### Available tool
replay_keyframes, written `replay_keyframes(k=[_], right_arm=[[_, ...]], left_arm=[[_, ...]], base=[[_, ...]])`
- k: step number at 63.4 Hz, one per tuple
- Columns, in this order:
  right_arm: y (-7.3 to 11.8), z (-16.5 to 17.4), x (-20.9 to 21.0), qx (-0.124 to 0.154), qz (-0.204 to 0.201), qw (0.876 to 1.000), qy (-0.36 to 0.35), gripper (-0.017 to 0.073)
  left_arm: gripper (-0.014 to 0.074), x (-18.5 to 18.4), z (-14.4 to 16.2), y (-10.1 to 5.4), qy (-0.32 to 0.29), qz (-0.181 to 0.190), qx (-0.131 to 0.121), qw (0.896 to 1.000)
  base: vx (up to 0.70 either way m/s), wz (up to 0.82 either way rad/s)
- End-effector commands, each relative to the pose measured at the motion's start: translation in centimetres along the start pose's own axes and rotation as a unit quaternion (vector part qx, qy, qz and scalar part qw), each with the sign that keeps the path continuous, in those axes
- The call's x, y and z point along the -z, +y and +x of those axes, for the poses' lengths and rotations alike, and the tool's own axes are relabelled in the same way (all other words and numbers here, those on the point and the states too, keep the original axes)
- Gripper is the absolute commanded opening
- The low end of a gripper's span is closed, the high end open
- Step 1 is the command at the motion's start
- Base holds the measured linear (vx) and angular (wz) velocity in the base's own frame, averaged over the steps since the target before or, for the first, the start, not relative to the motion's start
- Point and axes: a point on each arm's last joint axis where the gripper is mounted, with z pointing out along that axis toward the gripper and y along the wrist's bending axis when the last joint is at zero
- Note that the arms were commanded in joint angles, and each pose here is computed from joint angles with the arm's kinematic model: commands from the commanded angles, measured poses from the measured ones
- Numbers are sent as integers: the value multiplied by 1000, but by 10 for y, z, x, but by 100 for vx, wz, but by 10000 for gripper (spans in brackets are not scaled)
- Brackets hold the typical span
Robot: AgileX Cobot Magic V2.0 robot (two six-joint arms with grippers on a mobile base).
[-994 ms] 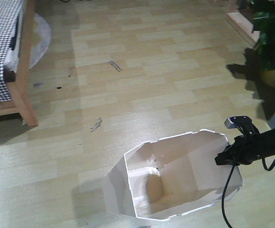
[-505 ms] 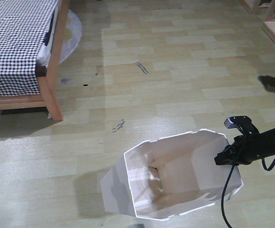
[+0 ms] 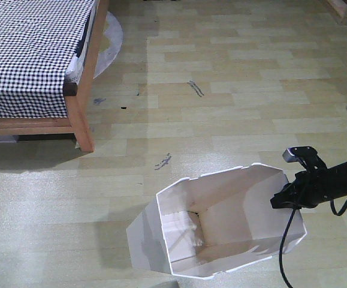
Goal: Move trash bin to bedside with robot
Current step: 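Carry the held bin with the right gripper past the checked bed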
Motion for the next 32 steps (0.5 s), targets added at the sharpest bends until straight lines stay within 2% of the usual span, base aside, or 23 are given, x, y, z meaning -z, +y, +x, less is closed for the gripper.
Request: replay_keyframes(k=[1, 32], right_arm=[[24, -19, 20, -12, -90, 994, -57, -5], [24, -19, 20, -12, -91, 994, -57, -5]], left_arm=[[-6, 1, -4, 0, -39, 4, 12, 999], [-6, 1, -4, 0, -39, 4, 12, 999]], base=[[4, 1], [7, -4]])
